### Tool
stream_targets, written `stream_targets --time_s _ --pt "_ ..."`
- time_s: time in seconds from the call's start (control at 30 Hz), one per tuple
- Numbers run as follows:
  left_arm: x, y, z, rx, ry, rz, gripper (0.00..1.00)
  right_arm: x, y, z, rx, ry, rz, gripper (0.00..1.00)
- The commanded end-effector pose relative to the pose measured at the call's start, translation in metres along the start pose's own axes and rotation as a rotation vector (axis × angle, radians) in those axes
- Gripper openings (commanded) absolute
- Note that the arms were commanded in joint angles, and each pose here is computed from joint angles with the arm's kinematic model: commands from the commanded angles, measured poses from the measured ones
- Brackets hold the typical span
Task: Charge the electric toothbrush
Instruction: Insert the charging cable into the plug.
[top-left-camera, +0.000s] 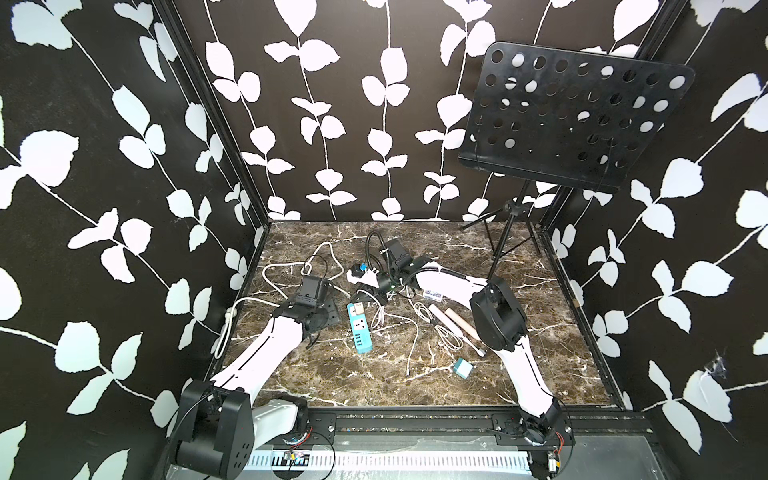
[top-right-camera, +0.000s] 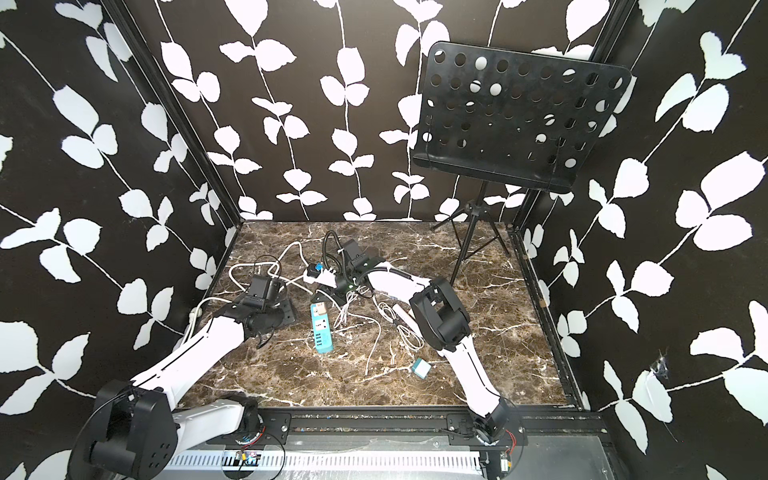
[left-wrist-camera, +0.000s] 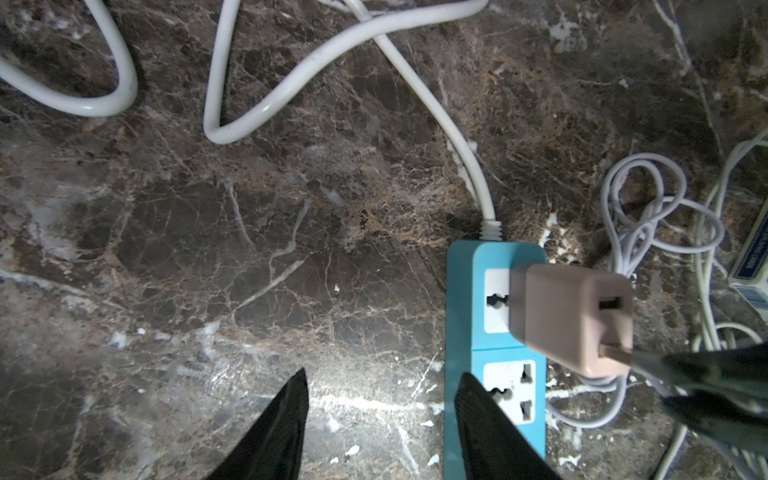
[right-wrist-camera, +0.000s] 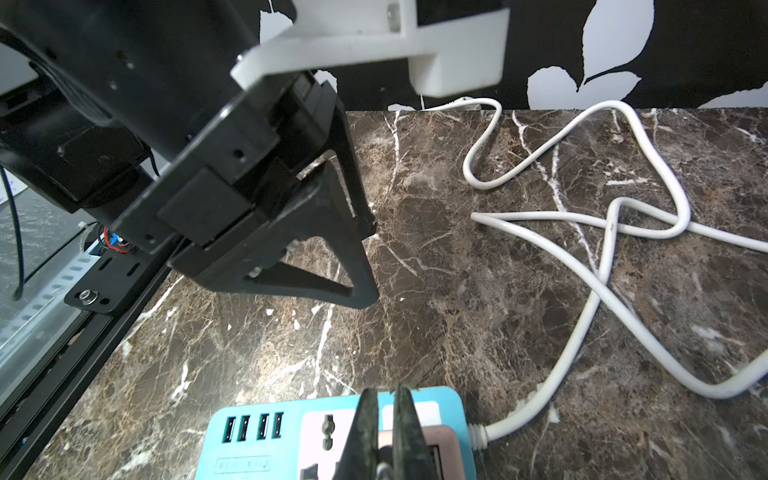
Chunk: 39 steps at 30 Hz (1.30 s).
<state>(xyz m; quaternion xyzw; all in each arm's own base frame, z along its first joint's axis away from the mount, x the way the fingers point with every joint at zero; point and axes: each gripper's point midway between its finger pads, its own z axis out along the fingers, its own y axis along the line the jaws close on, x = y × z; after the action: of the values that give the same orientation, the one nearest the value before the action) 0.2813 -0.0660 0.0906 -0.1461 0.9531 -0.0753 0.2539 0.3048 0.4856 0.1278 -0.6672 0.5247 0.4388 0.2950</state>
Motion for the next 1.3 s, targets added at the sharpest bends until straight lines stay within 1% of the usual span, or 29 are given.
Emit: stream_targets --time_s 0.0,0.1,0.23,0.37,0.47,0.57,0.7,0.87,0.93,1.03,1.13,1.27 --pt "0.005 0.009 -0.002 -0.023 0.001 -0.003 0.59 0.014 0.008 0.003 -0.006 0.047 -0.018 0.00" --pt "0.004 0.009 -0.002 -0.021 -0.002 -0.006 0.59 0.014 0.008 0.003 -0.006 0.050 -0.042 0.00" --pt "0.005 0.009 -0.002 -0.022 -0.001 -0.003 0.60 0.028 0.004 -0.001 0.016 0.110 -0.073 0.00" --pt "0.005 0.009 -0.001 -0.024 0.002 -0.001 0.60 0.030 0.014 -0.004 -0.033 0.144 -0.089 0.00" --pt "0.004 0.008 -0.001 -0.022 0.002 0.002 0.60 0.038 0.019 -0.001 -0.068 0.149 -0.064 0.00" --pt "0.004 0.008 -0.001 -0.025 0.001 0.000 0.60 0.041 0.026 0.006 -0.076 0.190 -0.079 0.00" --pt "0.002 0.006 -0.001 -0.015 -0.003 -0.004 0.60 0.043 0.030 0.007 -0.096 0.210 -0.032 0.00" --pt "0.000 0.004 -0.002 -0.008 -0.008 0.001 0.60 0.039 0.028 0.007 -0.064 0.178 -0.005 0.00" --pt "0.000 0.004 -0.002 -0.009 -0.006 0.006 0.60 0.034 0.024 0.007 -0.048 0.169 -0.004 0.04" --pt "-0.002 0.003 -0.003 -0.005 -0.009 0.007 0.60 0.021 0.019 0.004 -0.028 0.142 -0.015 0.15" --pt "-0.003 0.003 -0.005 -0.001 -0.019 0.005 0.60 0.008 0.015 0.000 0.001 0.119 -0.039 0.22" --pt "-0.004 0.003 -0.006 -0.001 -0.026 0.007 0.60 -0.003 0.009 -0.009 0.032 0.091 -0.046 0.36"
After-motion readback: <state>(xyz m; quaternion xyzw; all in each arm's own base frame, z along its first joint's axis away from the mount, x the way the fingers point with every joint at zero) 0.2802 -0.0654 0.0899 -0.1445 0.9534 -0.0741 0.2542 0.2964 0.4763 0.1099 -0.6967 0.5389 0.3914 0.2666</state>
